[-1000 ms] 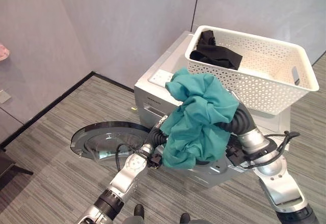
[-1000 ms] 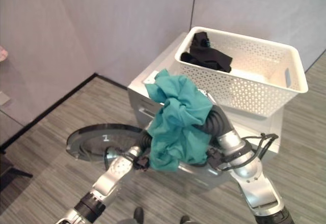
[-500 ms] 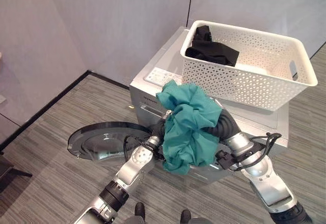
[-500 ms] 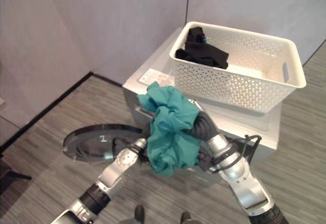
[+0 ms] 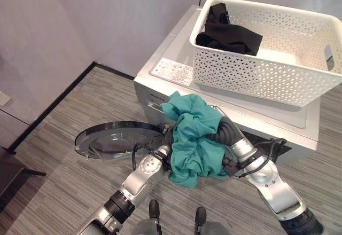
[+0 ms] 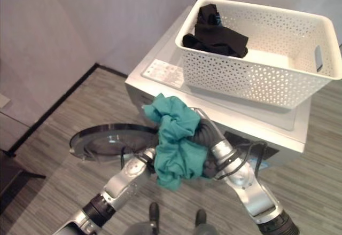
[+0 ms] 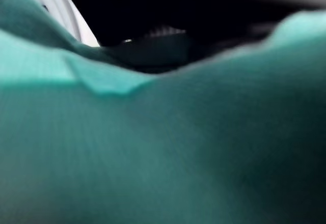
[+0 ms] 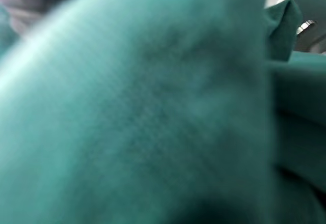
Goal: Grab the laundry basket,head to the washer,open it,put in the laundry and shut it.
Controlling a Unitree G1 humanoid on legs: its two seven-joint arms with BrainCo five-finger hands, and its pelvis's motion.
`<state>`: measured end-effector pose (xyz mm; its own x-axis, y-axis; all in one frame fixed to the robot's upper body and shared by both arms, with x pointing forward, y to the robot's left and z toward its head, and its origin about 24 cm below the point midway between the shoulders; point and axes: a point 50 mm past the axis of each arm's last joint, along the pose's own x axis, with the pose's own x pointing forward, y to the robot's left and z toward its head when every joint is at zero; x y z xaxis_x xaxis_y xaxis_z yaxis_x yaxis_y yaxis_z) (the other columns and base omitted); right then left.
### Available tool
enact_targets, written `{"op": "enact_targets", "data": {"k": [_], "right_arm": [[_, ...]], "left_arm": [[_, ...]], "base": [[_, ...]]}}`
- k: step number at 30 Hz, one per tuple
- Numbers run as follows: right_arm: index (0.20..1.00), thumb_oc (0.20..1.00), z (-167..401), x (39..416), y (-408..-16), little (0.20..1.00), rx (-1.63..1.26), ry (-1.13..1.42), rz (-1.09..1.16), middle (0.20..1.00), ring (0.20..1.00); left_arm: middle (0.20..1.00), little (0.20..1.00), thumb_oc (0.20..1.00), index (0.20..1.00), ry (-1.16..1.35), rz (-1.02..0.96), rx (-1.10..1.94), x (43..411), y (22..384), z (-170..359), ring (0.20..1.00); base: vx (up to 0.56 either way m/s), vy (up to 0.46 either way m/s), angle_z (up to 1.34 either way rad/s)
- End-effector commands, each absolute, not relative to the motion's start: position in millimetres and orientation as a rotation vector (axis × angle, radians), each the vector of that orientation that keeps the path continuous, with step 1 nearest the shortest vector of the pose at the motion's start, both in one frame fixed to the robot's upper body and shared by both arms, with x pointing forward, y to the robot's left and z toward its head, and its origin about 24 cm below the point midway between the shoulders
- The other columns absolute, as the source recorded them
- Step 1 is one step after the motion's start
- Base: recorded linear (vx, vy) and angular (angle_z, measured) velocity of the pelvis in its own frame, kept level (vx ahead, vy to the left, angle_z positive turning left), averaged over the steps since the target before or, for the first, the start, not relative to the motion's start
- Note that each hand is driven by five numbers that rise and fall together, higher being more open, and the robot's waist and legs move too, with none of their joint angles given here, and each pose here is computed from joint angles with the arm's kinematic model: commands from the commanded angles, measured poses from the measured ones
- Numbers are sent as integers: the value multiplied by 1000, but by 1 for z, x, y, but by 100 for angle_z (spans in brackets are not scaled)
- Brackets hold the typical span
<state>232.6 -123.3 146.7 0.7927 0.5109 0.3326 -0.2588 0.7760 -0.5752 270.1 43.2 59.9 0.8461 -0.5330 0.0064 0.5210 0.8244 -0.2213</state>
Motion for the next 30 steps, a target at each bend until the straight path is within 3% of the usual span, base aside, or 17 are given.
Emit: {"op": "enact_targets", "data": {"k": [1, 14, 19, 30], "right_arm": [[200, 200, 163, 232, -113, 200, -541, -607, 478, 200, 200], [200, 200, 156, 230, -113, 200, -489, -567, 539, 200, 200], [200, 200, 126, 225, -121, 200, -395, -386, 607, 200, 200], [200, 200, 83, 211, -142, 200, -238, -119, 626, 200, 200]], "left_arm": [[1000, 1000, 1000, 1000, -61, -693, -291, 267, 18, 90, 1000], [1000, 1000, 1000, 1000, 15, -710, -237, 256, 31, 65, 1000], [1000, 1000, 1000, 1000, 115, -646, -65, 251, 65, 27, 1000], [1000, 1000, 1000, 1000, 248, -494, 15, 234, 122, -9, 1000]], "base": [[0, 0, 0], [0, 0, 0], [-35, -13, 3], [-38, 10, -5]]}}
